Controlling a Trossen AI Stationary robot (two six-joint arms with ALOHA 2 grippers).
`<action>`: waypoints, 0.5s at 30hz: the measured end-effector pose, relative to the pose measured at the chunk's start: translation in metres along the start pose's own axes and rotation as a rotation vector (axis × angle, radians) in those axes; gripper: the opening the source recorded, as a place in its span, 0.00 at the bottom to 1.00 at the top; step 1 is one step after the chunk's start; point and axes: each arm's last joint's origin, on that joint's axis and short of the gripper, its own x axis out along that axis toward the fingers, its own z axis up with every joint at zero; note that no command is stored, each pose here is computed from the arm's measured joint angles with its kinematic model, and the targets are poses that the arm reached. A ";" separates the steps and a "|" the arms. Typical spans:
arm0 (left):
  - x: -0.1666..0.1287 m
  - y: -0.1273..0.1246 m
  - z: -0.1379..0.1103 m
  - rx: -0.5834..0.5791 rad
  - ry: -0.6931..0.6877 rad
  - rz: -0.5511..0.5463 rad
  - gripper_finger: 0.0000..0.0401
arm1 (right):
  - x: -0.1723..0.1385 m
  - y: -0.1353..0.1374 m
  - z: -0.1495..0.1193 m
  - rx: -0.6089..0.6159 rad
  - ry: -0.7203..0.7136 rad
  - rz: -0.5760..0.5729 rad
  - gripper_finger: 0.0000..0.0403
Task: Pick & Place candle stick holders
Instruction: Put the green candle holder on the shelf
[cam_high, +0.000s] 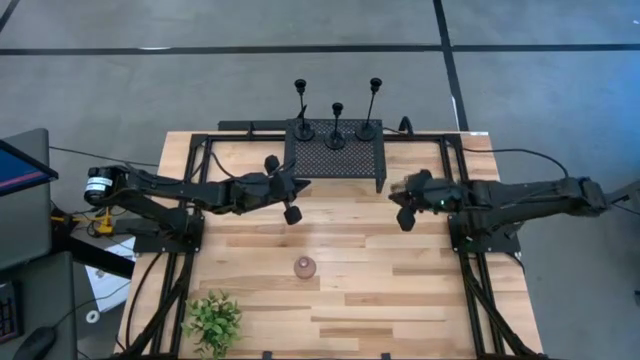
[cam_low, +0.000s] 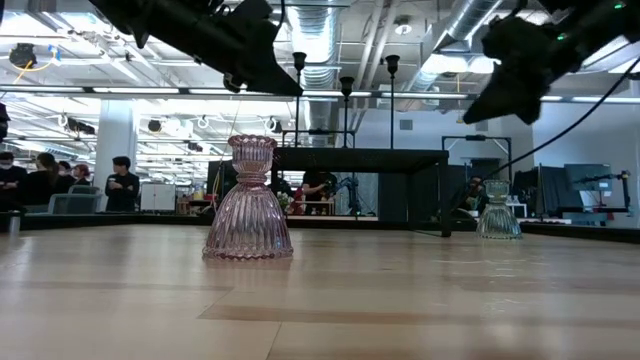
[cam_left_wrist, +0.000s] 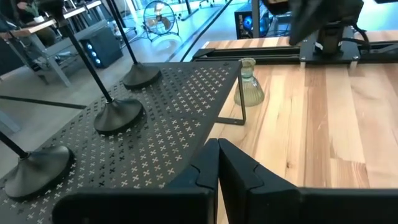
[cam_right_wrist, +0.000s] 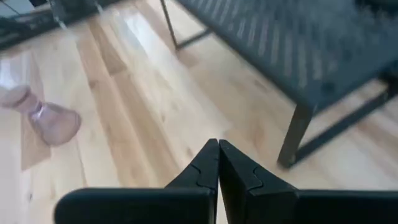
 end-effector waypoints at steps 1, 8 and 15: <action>0.000 0.000 0.000 -0.001 -0.001 0.000 0.02 | -0.002 0.003 -0.004 0.005 0.014 -0.008 0.00; 0.000 0.000 0.000 0.003 -0.001 0.000 0.02 | -0.017 0.016 -0.028 0.037 0.069 -0.088 0.00; 0.000 -0.002 0.000 0.003 -0.012 -0.076 0.02 | -0.020 0.012 -0.036 0.031 0.098 -0.161 0.00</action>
